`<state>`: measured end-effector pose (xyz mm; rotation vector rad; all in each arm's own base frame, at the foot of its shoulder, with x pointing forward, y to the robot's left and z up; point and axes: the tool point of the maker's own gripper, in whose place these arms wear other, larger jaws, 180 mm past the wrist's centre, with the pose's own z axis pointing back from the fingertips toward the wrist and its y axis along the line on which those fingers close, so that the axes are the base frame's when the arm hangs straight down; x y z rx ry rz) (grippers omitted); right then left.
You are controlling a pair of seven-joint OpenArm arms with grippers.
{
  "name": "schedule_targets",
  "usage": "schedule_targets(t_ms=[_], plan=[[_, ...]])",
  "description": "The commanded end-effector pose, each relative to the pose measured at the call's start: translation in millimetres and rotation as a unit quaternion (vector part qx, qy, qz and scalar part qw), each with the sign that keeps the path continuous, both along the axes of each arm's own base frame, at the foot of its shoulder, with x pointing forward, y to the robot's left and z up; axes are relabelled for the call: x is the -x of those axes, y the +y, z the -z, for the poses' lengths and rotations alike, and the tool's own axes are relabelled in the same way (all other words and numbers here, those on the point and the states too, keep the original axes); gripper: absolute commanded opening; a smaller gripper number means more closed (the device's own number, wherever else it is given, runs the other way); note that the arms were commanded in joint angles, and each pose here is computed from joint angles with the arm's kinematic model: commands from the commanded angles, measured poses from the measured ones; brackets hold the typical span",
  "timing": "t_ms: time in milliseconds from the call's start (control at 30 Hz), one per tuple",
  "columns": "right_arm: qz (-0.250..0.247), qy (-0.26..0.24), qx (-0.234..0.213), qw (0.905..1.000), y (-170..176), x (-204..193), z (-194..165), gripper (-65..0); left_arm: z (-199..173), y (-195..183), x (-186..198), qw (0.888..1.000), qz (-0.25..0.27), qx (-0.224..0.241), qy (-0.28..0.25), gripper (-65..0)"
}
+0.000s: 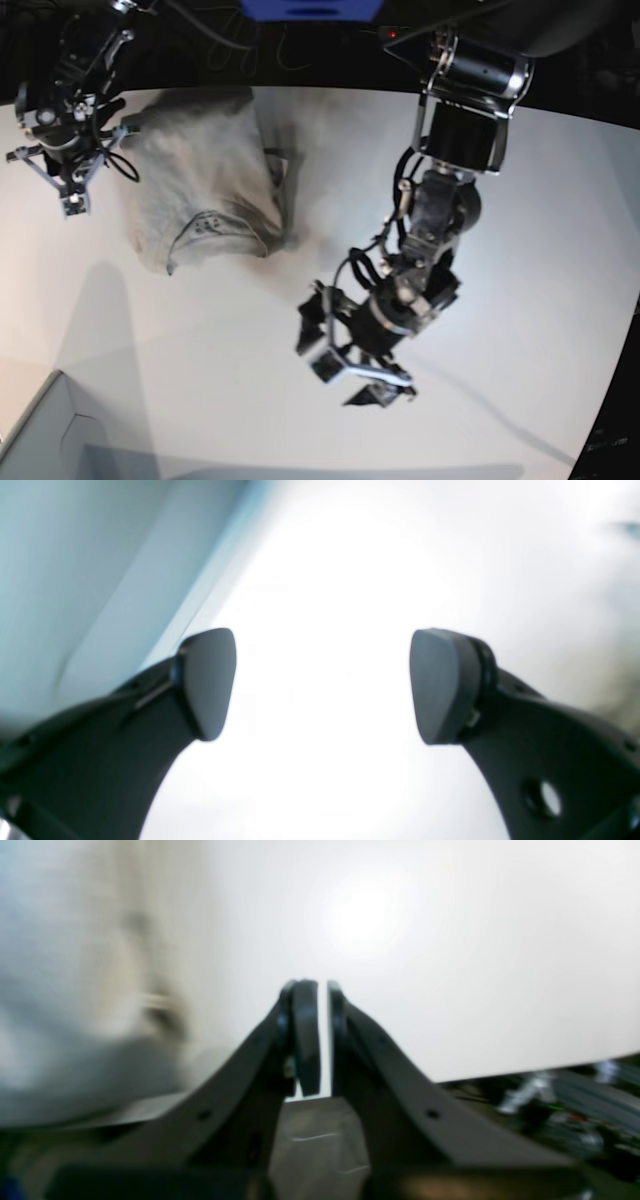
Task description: Layout the t-shirt on the table in an organized manner, then fold the t-shirt properly
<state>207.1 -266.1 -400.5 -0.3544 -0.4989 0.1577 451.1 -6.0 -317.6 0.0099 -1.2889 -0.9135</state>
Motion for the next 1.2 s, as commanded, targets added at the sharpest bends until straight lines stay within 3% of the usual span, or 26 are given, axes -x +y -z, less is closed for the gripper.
schedule_targets(t_ms=[0, 133, 233, 367, 567, 733, 867, 967, 1100, 1133, 1167], plan=[[-0.014, -0.019, 0.004, 0.9997, 3, -11, -9, -63.1, -15, 14, -5, 0.999, -0.025, 0.031, -0.017, -12.8], [-0.041, -0.006, -0.017, 0.9990, 25, -16, 5, -63.2, 3, 110, 4, 0.985, -0.157, 0.066, 0.002, -12.9], [-0.044, 0.012, -0.033, 0.9984, 31, -13, 20, -63.2, 32, 157, 26, 0.972, -0.223, 0.074, 0.032, -12.9], [-0.053, 0.013, -0.055, 0.9970, 40, -6, 37, -63.2, 66, 220, 64, 0.953, -0.291, 0.044, 0.076, -12.9], [-0.066, 0.003, -0.066, 0.9957, 45, 10, 45, -63.2, 94, 259, 109, 0.927, -0.352, 0.020, 0.129, -12.9], [-0.065, 0.002, -0.066, 0.9958, 44, 11, 45, -63.2, 96, 271, 137, 0.918, -0.370, -0.006, 0.142, -12.9], [-0.024, -0.013, -0.050, 0.9984, 17, 11, 36, -63.2, 91, 273, 153, 0.912, -0.382, -0.012, 0.148, -14.6], [0.015, -0.029, -0.025, 0.9992, -12, 17, 20, -63.2, 82, 275, 168, 0.904, -0.397, 0.003, 0.157, -28.3], [0.060, -0.024, 0.001, 0.9979, -41, 44, 11, -63.2, 72, 278, 196, 0.884, -0.424, 0.021, 0.195, -60.0], [0.067, -0.014, 0.004, 0.9977, -45, 54, 13, -63.2, 73, 280, 207, 0.876, -0.432, 0.015, 0.212, -65.0], [0.071, -0.005, 0.006, 0.9974, -47, 64, 16, -63.2, 73, 282, 216, 0.870, -0.438, 0.008, 0.225, -65.0]])
